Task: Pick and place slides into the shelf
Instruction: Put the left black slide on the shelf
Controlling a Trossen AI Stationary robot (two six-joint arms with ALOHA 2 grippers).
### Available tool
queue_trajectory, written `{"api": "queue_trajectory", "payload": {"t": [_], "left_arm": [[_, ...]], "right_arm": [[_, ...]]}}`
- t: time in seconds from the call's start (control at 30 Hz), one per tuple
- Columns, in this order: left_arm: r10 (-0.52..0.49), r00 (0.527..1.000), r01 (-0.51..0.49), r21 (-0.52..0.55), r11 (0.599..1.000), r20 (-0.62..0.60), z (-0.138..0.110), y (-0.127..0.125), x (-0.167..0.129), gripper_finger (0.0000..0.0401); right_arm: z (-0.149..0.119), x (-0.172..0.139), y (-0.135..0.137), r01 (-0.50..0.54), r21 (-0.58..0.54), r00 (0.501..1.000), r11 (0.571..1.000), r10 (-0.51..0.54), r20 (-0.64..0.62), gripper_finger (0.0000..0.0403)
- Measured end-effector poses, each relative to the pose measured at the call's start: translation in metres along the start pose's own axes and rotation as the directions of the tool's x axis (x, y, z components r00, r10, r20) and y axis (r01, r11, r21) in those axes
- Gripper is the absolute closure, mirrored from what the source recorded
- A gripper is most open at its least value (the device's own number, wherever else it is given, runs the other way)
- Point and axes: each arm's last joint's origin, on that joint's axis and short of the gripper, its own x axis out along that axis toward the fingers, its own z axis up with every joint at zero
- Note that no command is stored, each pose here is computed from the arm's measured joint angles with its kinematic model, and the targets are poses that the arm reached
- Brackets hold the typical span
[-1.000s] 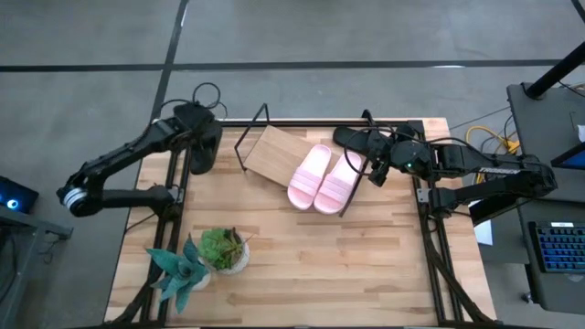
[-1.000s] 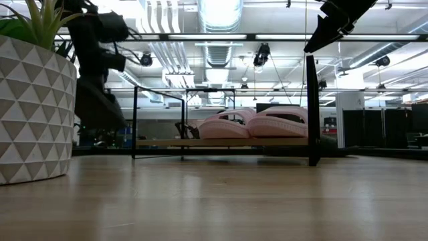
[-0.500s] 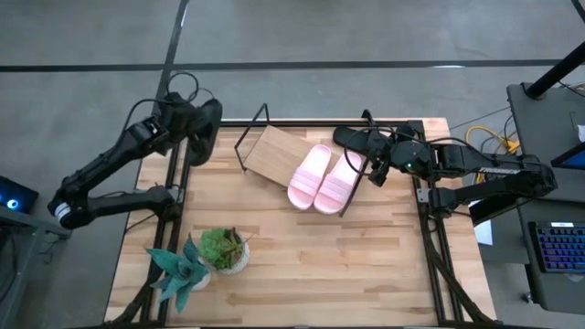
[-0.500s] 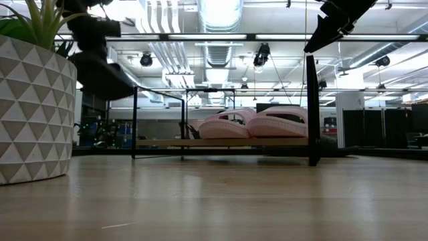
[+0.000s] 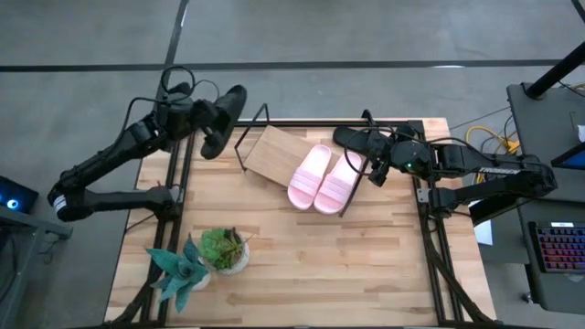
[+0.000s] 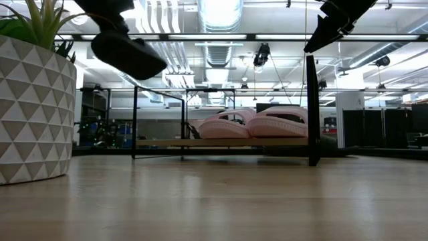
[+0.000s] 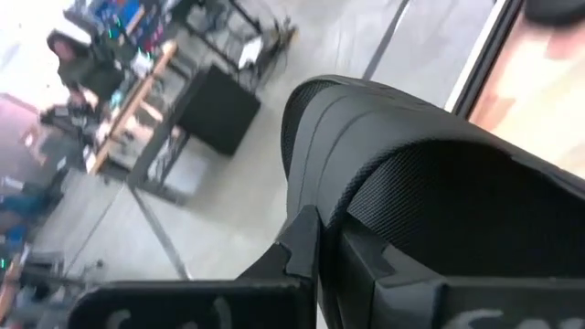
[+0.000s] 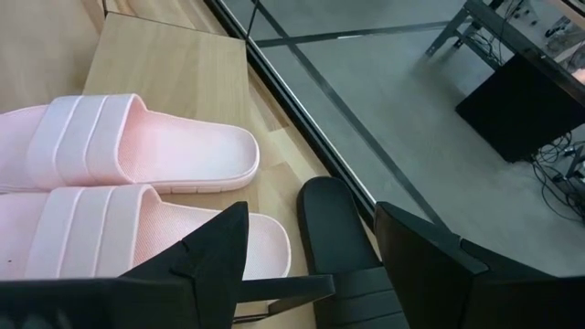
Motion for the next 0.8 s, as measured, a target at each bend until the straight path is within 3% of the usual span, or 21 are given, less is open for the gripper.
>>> {"api": "queue_trajectory", "payload": {"t": [0.4,0.8], "left_arm": [[-0.093,0.982,0.071,0.136,0.988,0.163,0.047,-0.03,0.015,0.0401],[-0.178,0.951,0.111,0.255,0.961,0.254,0.092,-0.087,0.051,0.0401]], "right_arm": [[0.0,0.0,0.0,0.0,0.0,1.0,1.0,0.0,0.0,0.0175],[0.0,0.0,0.0,0.0,0.004,1.0,1.0,0.0,0.001,0.0175]]}}
